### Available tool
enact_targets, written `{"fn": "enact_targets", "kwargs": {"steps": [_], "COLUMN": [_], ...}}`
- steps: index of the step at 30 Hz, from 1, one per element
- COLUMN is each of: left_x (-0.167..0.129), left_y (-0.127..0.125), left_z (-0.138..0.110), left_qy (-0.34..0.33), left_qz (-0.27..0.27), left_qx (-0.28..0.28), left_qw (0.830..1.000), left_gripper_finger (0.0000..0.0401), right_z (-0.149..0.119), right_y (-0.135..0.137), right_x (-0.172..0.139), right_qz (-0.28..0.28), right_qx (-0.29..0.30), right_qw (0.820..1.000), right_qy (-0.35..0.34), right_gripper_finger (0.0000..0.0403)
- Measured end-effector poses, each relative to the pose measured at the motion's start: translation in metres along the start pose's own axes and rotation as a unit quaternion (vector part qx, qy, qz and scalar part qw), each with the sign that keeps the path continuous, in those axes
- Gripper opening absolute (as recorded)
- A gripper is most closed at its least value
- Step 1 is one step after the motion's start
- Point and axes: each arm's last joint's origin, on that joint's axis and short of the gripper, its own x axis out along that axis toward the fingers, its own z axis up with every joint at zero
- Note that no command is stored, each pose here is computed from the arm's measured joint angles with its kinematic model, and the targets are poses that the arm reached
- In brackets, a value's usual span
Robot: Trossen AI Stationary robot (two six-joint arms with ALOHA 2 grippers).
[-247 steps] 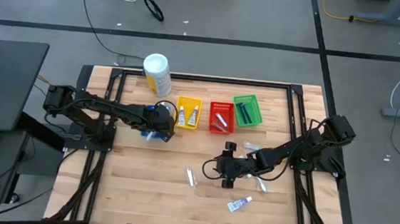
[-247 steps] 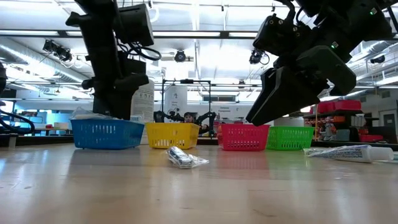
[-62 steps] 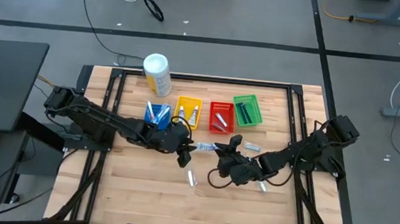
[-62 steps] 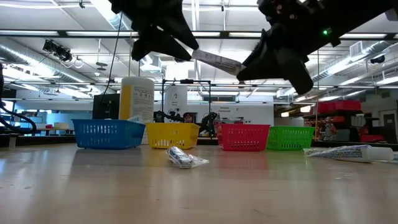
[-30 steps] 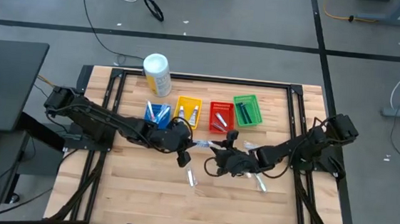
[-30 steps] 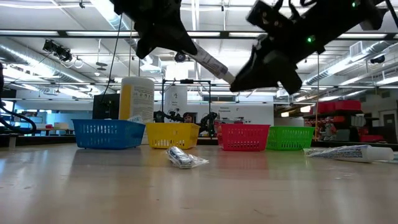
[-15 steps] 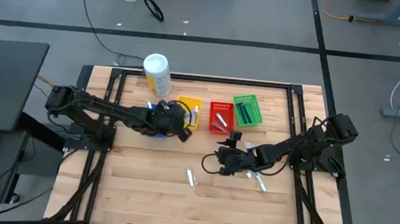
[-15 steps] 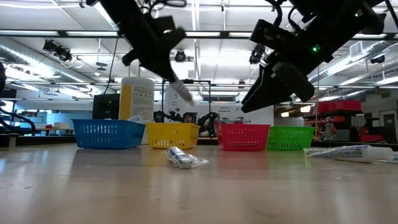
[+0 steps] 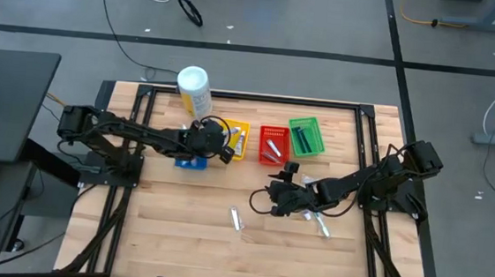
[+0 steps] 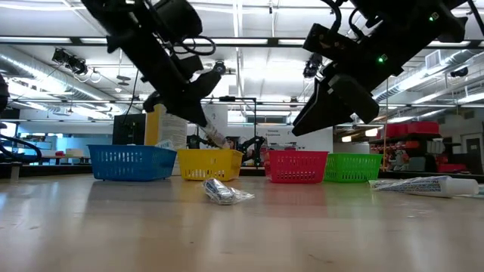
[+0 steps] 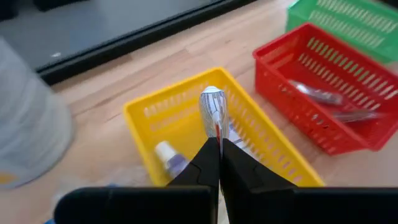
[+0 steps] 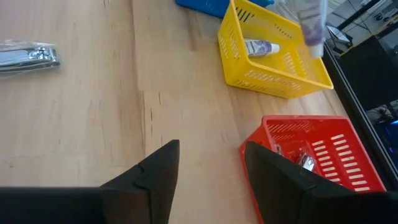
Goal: Pick & Place Travel size toiletries
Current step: Put the white toothpaste into the yellow bin, then put the silver nail cutter into the red bin
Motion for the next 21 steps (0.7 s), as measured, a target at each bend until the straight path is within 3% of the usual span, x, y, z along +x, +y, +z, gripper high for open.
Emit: {"fn": "enact_targets", "kwargs": {"steps": [4,10,16,21], "left_x": [0.014,0.033,0.032,0.021], "left_y": [0.006,0.009,-0.001,-0.015], "left_z": [-0.012,-0.028,-0.021,-0.006], "left_qy": [0.025,0.046,0.044,0.025], "left_qz": [-0.032,0.014,-0.015,-0.043], "left_qx": [0.002,0.013,0.037,0.046], "left_qw": [0.999,0.999,0.998,0.998], "left_gripper_finger": [0.0013,0.005,0.0089,0.0124], "right_z": [0.0,0.001,0.002,0.001], "right_y": [0.0,-0.002,-0.004,-0.004], "right_x": [0.0,0.002,0.005,0.006], "right_qz": [0.0,0.007,0.052,0.055], "right_qx": [-0.001,0.004,0.013,0.019], "right_qw": [1.0,1.0,0.999,0.998], "right_qy": [0.0,-0.001,0.001,0.002], "right_gripper_finger": [0.0192,0.0192,0.0192,0.0192]}}
